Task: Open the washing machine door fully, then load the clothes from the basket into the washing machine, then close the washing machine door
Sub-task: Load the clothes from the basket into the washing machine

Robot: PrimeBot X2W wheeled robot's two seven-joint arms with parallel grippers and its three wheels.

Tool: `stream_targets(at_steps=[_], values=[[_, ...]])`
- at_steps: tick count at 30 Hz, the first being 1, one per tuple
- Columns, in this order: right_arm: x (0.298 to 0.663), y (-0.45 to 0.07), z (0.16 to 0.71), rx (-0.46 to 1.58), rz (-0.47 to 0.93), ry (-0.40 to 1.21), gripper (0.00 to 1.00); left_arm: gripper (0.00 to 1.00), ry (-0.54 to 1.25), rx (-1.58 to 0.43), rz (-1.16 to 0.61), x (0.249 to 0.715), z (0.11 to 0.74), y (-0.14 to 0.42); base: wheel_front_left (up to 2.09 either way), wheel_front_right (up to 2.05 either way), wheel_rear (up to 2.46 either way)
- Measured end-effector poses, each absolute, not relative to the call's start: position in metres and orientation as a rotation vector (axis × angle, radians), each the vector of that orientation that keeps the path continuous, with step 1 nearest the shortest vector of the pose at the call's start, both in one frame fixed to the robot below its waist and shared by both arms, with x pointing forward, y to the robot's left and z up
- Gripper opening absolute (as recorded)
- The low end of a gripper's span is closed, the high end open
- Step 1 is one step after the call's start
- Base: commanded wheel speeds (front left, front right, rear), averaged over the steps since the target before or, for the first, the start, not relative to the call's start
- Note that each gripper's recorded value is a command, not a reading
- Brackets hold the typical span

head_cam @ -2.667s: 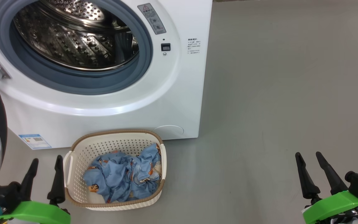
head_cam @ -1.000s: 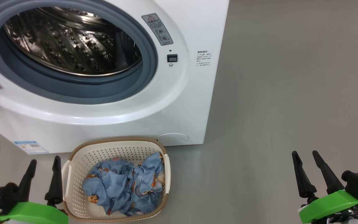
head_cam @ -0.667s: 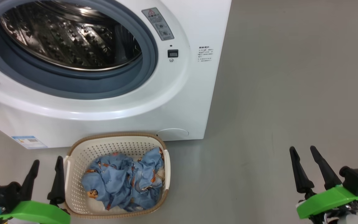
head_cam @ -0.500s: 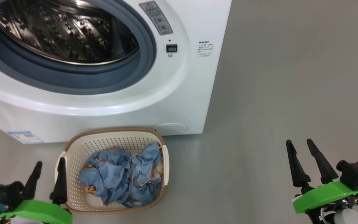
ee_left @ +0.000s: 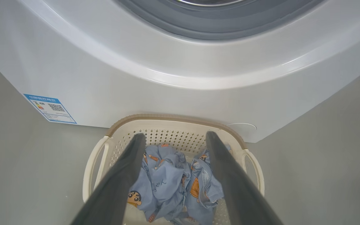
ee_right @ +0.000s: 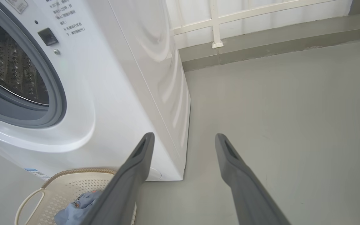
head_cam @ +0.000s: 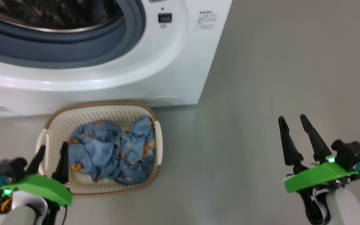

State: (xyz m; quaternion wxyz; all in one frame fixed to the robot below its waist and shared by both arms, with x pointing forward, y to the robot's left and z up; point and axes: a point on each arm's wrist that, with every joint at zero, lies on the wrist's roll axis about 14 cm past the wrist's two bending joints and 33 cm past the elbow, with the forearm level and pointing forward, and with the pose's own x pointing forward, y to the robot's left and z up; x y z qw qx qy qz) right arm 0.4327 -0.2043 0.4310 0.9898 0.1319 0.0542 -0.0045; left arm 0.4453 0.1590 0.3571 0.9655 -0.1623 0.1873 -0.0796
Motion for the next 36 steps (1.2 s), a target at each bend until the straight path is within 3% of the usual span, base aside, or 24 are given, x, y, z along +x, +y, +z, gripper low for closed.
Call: stream_targets(at_steps=[19,36], values=[[0.485,-0.189,0.366,0.259,0.007,0.197,1.0,1.0,0.708,-0.292,-0.221,0.482,0.226,0.146,0.0,0.0,0.0],[0.492,-0.189,0.308,0.25,0.004,0.301,1.0,1.0,0.893,-0.267,-0.298,0.479,0.149,0.13,0.0,0.0,0.0]])
